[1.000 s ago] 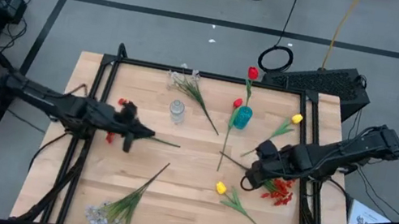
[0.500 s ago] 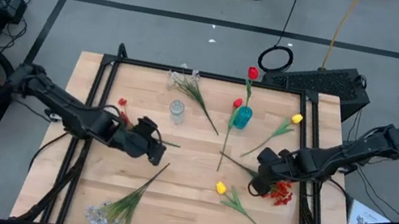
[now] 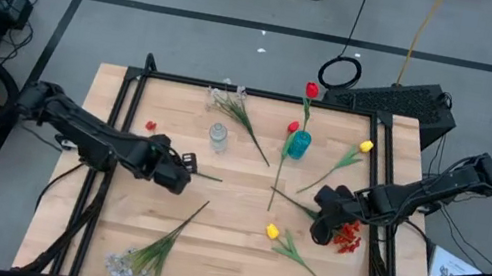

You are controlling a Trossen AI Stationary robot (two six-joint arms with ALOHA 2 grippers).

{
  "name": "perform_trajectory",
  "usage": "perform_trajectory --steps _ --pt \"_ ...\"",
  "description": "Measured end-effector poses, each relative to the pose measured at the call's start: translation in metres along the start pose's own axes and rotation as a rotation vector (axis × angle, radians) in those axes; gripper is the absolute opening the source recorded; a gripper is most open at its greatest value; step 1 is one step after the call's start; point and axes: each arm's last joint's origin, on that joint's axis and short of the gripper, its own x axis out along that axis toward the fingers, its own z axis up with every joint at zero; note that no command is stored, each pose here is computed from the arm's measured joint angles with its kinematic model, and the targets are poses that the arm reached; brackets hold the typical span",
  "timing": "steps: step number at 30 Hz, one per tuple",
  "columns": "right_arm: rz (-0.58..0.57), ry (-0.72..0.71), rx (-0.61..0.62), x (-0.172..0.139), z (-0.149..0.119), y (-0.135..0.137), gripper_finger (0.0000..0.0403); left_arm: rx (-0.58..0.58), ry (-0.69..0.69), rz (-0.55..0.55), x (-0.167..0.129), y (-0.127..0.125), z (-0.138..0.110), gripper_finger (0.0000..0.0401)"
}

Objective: Sort flowers into vase by color
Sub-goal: Put the left red flowers into the blue crystal vase

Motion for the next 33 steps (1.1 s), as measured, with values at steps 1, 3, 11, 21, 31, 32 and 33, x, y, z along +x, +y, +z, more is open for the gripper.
perform_trajectory --steps 1,3,11,21,31,32,33 --pt "0.007 -0.006 -0.009 0.000 0.001 0.001 0.0000 -0.020 -0.004 0.012 0.002 -0.001 0.001 0.0000" --pt "0.015 -0.012 -0.026 0.000 0.001 0.001 0.0000 -0.050 -0.017 0.038 0.006 -0.002 0.004 0.0007" --pt "0.030 -0.022 -0.087 0.000 0.002 0.003 0.0000 -0.068 0.060 0.206 0.031 -0.009 0.012 0.0096" --pt "0.033 -0.023 -0.130 0.000 0.002 0.003 0.0000 -0.372 0.002 0.271 0.049 -0.015 0.021 0.0147" --pt "0.037 -0.027 -0.134 0.000 0.003 0.004 0.0000 -0.546 0.006 0.331 0.066 -0.021 0.038 0.0147" --pt "0.037 -0.028 -0.133 0.000 0.003 0.004 0.0000 -0.555 0.011 0.325 0.067 -0.022 0.039 0.0147" --pt "0.037 -0.028 -0.134 0.000 0.003 0.004 0.0000 -0.565 0.023 0.316 0.069 -0.022 0.039 0.0147"
